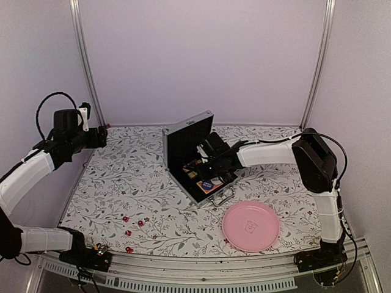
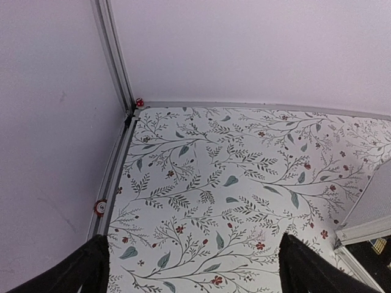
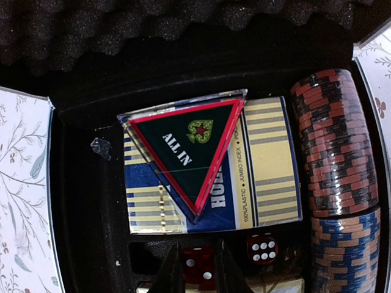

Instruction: Pack up texas hold em set

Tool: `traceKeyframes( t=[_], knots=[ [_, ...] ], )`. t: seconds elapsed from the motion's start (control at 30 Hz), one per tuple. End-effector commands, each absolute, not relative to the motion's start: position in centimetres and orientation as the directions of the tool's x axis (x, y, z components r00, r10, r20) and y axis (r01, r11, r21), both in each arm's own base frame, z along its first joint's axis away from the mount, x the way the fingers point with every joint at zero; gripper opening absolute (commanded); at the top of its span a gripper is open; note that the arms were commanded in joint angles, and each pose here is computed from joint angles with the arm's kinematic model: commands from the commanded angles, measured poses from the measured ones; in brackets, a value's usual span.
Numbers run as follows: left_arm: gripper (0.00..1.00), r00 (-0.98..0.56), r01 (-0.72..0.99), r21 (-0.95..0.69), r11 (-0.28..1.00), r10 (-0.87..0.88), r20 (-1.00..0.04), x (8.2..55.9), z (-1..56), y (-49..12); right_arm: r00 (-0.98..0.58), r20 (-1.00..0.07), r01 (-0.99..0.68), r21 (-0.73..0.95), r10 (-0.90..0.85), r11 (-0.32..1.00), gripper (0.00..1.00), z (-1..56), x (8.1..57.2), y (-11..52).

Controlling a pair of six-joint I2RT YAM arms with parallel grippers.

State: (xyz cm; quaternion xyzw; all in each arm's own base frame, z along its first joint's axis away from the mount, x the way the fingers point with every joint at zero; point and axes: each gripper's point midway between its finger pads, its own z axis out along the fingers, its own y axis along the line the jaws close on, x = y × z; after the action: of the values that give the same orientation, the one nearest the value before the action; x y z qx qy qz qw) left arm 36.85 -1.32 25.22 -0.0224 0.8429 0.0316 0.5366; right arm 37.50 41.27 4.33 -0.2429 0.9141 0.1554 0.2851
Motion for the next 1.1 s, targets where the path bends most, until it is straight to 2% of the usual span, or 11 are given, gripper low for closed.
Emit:
traceKeyframes(
  t=[0.0, 0.6, 1.07],
  knots=[
    [0.96, -0.410, -0.068, 0.018, 0.998, -0.011, -0.912, 37.1, 25.3, -1.4, -0.708, -0.592, -0.539, 0.102, -0.385, 0.836, 0.03, 3.5, 38.2, 41.3],
    [0.96, -0.410, -0.065, 0.017, 0.998, -0.011, -0.912, 37.1, 25.3, -1.4, -0.710, -0.576, -0.496, 0.003, -0.404, 0.868, 0.03, 2.1, 39.2, 39.4],
    [0.96, -0.412, -0.066, 0.020, 0.998, -0.009, -0.911, 37.1, 25.3, -1.4, -0.703, -0.583, -0.530, 0.046, -0.408, 0.847, 0.03, 3.0, 39.2, 40.2]
  ],
)
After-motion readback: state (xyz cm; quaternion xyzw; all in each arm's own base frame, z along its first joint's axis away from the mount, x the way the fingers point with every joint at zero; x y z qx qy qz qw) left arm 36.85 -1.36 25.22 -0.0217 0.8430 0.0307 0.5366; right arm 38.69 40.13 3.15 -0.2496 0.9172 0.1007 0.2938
